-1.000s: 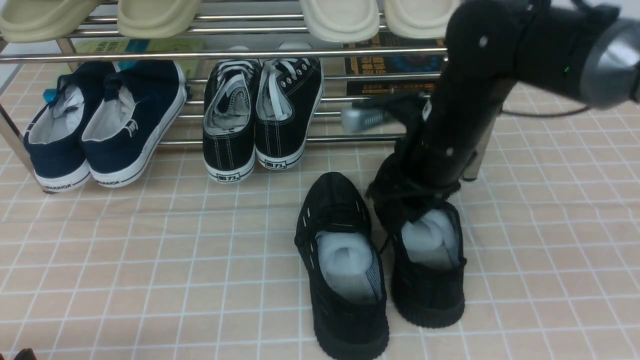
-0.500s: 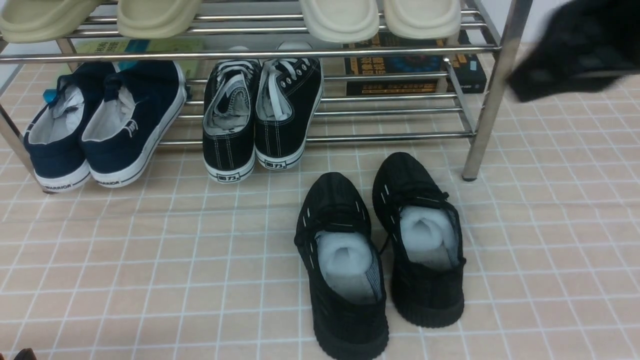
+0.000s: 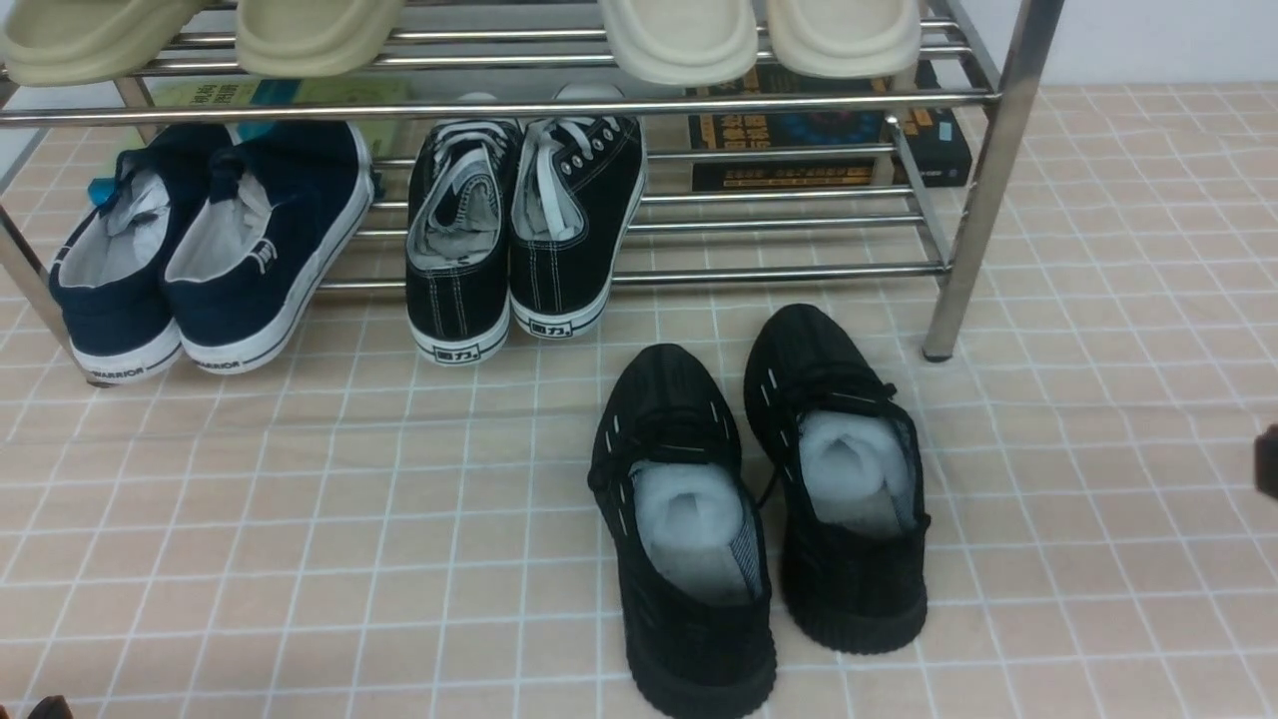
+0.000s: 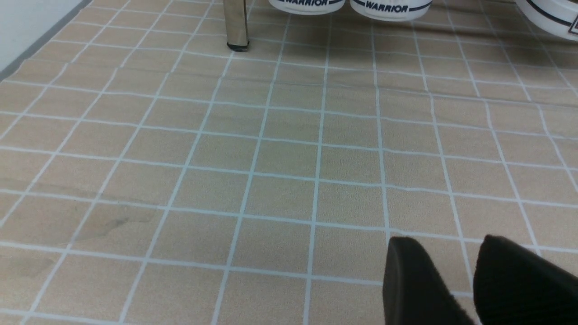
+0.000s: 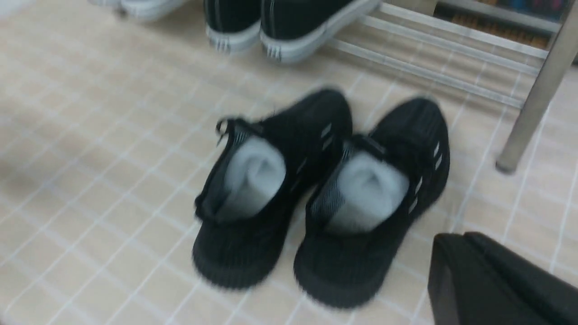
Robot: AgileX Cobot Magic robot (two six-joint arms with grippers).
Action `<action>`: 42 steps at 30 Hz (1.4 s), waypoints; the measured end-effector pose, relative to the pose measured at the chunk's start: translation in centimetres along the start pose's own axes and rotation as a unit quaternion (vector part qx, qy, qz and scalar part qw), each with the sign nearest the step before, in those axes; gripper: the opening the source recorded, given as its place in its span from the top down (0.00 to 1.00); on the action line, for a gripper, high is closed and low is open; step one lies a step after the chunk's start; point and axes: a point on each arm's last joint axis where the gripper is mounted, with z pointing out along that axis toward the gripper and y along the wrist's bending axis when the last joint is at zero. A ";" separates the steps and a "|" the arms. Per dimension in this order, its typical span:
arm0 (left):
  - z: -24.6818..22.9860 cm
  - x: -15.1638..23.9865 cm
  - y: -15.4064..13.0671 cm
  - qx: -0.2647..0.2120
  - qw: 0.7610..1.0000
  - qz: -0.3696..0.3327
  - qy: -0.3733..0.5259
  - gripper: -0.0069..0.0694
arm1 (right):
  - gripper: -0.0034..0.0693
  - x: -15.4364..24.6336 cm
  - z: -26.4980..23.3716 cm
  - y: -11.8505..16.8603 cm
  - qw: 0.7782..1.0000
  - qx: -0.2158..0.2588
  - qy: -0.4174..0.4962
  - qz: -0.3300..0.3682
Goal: Take the shoes off the shelf from the light coffee tablecloth by hand.
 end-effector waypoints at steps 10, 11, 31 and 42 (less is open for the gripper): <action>0.0 0.0 0.0 0.000 1.000 0.000 0.000 0.60 | 0.96 2.3 0.4 -0.4 0.998 0.007 -0.066 0.002; 0.0 0.0 0.0 0.000 1.000 0.000 0.000 0.60 | 0.96 2.4 0.4 -0.4 0.998 0.007 -0.065 0.002; 0.0 0.0 0.0 0.000 1.000 0.000 0.000 0.60 | 0.94 3.2 0.4 -0.6 0.998 0.015 -0.065 -0.015; 0.0 0.0 0.0 0.000 1.000 0.000 0.000 0.60 | 0.92 12.0 -0.2 -3.6 0.983 0.174 -0.062 0.018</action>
